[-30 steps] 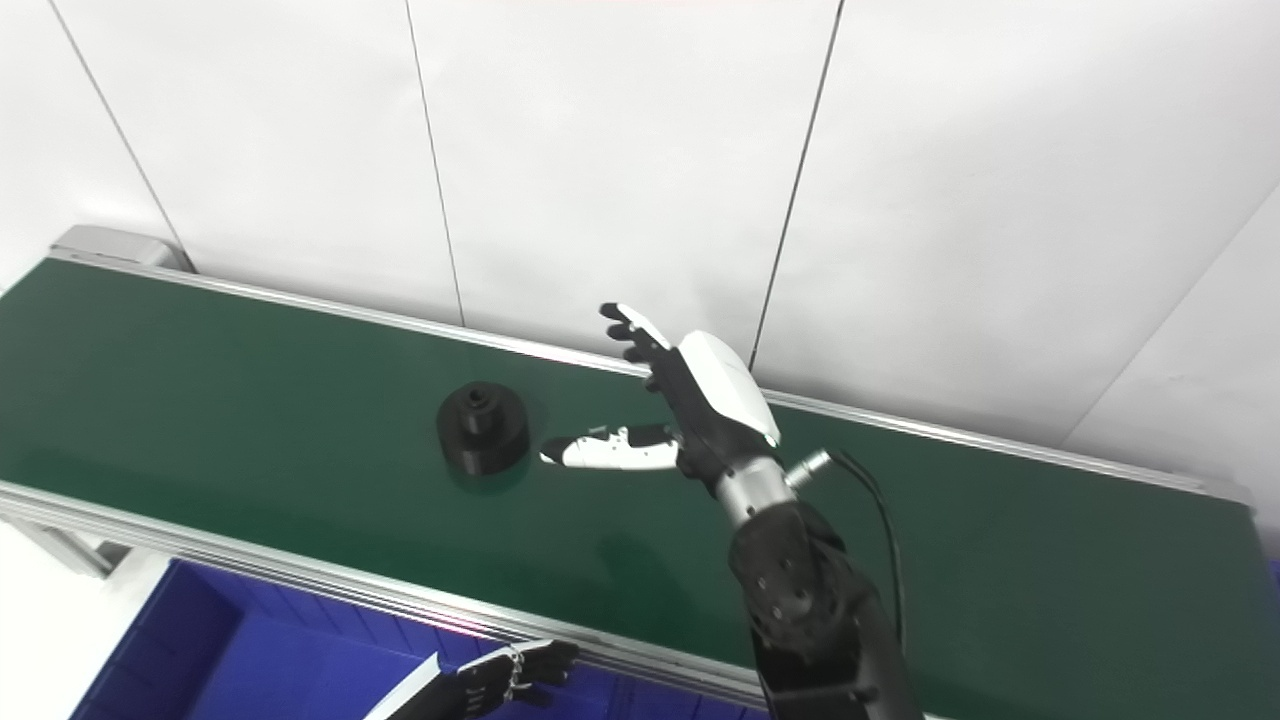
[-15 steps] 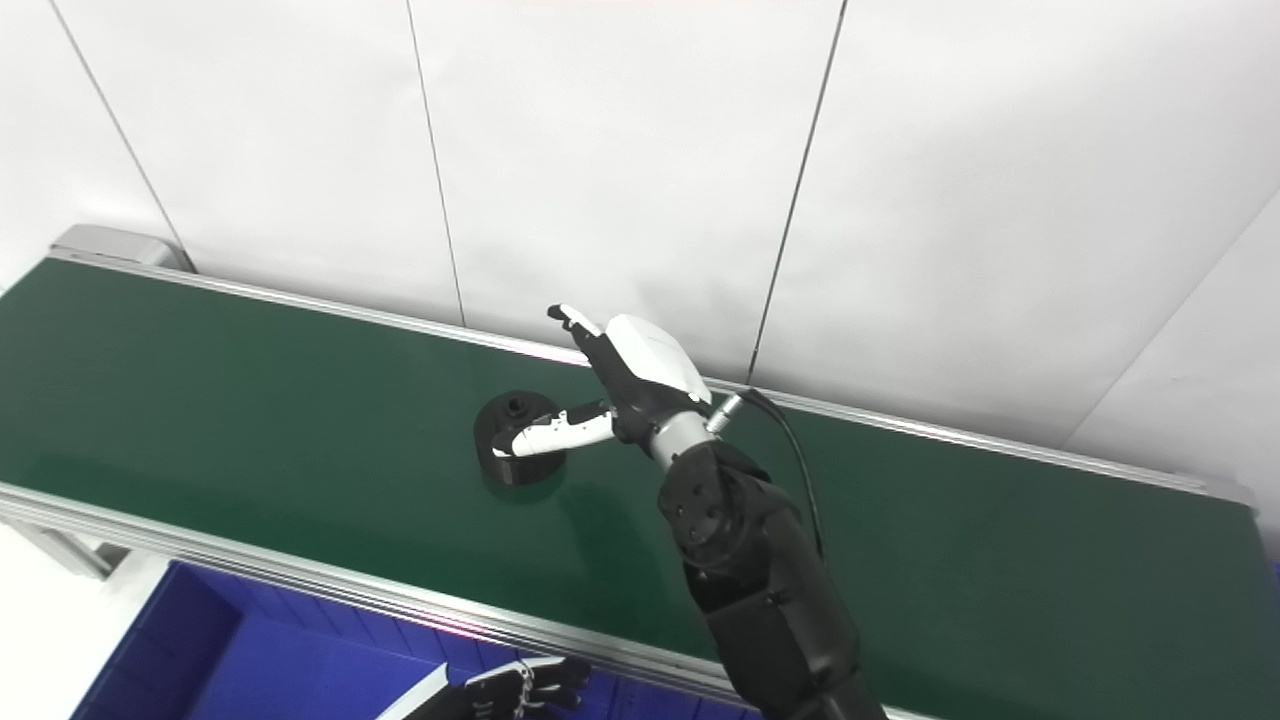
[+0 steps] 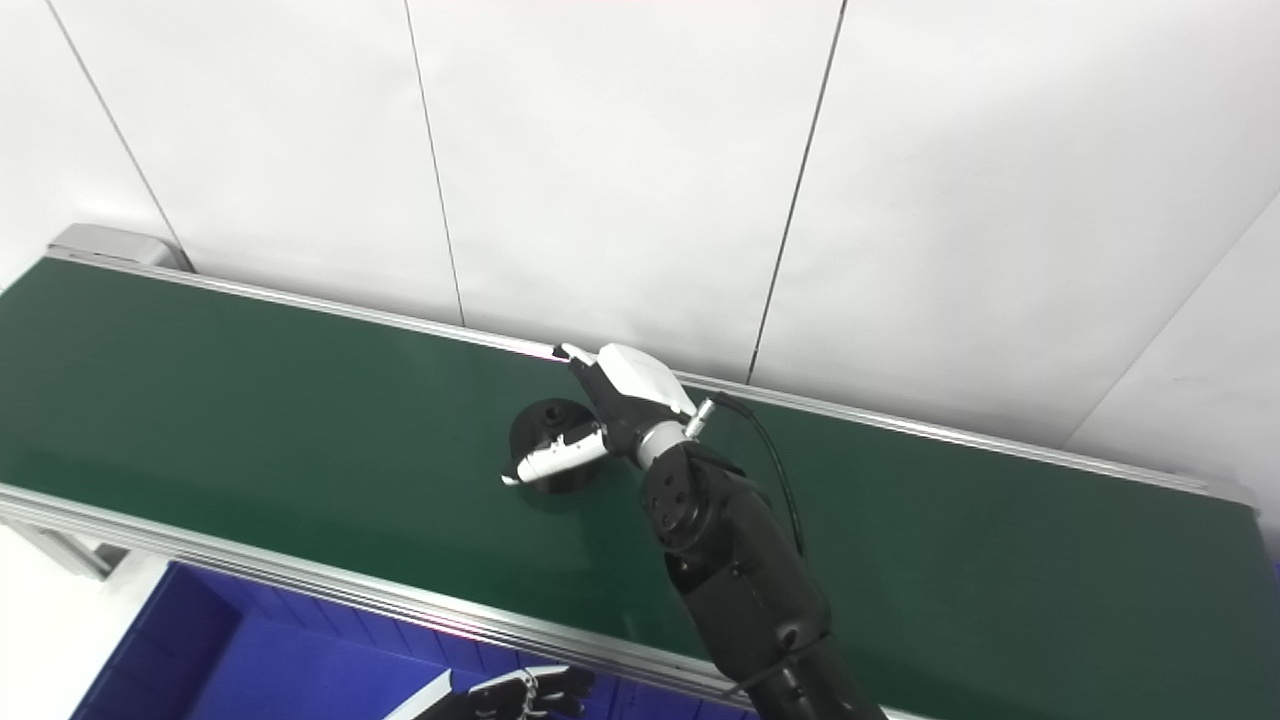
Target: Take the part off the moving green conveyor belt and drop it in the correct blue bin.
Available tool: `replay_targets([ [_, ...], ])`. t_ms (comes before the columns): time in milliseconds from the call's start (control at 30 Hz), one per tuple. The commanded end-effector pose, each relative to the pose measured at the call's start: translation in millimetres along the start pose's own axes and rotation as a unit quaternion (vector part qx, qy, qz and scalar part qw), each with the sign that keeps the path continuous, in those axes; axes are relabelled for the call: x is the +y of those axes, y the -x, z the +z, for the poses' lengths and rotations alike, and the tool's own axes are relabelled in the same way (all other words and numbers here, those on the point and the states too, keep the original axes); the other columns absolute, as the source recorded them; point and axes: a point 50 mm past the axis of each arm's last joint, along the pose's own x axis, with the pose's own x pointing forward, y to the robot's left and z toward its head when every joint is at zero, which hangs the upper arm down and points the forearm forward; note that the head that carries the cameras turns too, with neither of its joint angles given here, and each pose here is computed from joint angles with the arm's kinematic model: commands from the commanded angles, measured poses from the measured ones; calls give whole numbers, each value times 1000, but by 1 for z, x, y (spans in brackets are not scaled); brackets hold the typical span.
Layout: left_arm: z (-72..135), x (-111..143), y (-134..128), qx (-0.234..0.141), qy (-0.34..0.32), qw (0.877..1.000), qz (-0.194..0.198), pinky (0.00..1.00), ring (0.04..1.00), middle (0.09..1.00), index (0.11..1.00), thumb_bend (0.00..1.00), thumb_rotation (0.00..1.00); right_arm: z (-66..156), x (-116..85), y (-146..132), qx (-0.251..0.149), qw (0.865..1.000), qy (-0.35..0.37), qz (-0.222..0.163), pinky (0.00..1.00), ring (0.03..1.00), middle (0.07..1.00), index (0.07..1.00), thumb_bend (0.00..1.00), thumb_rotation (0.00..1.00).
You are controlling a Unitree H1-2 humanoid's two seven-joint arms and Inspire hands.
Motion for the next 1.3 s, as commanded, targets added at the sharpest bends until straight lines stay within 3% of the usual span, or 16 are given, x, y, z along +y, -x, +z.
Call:
replay_targets([
  [0, 11, 0, -3, -37, -6, 999, 6, 763, 837, 880, 867, 716, 552, 11, -15, -2, -24, 999, 18, -32, 786, 876, 922, 952, 1000, 388],
  [300, 14, -1, -2, -41, -6, 999, 10, 755, 834, 879, 862, 718, 557, -9, 4, -6, 8, 999, 37, 0, 773, 907, 949, 955, 967, 264],
  [467, 16, -1, -2, -45, -4, 999, 9, 767, 842, 883, 861, 714, 541, -20, 18, -6, 8, 998, 54, 3, 690, 842, 902, 913, 902, 204],
  [533, 16, -2, -2, -45, -4, 999, 10, 767, 841, 881, 859, 716, 543, -24, 24, -6, 5, 998, 66, -5, 589, 740, 802, 850, 817, 58],
  [567, 17, -2, -2, -46, -3, 999, 11, 765, 840, 881, 858, 716, 542, -25, 27, -5, 3, 997, 70, -14, 527, 678, 745, 806, 757, 29],
  [600, 17, -2, -2, -46, -3, 999, 11, 762, 839, 881, 858, 714, 541, -27, 29, -4, 1, 997, 69, -23, 443, 545, 622, 727, 613, 12],
  [667, 17, -2, -3, -46, -3, 999, 11, 764, 839, 883, 860, 711, 542, -28, 32, -4, -2, 997, 61, -35, 336, 467, 534, 585, 513, 1],
  [833, 17, -1, -3, -47, -3, 999, 13, 771, 845, 886, 863, 707, 544, -29, 33, -1, -15, 996, 60, -71, 338, 452, 512, 520, 498, 0],
  [967, 16, 0, -4, -47, -4, 999, 15, 779, 846, 886, 862, 701, 545, -31, 33, 1, -24, 993, 66, -94, 343, 420, 473, 540, 497, 0],
  [1067, 16, 0, -4, -46, -6, 999, 16, 783, 847, 887, 865, 702, 557, -32, 33, 3, -32, 991, 61, -115, 276, 371, 445, 537, 510, 0],
  [1133, 17, 0, -5, -47, -7, 999, 21, 793, 849, 884, 862, 701, 554, -31, 30, 8, -35, 990, 52, -127, 253, 394, 489, 500, 516, 0],
  [1267, 16, 1, -6, -49, -1, 999, 24, 806, 856, 885, 863, 699, 540, -28, 25, 27, -42, 986, 19, -159, 289, 371, 462, 541, 510, 0],
])
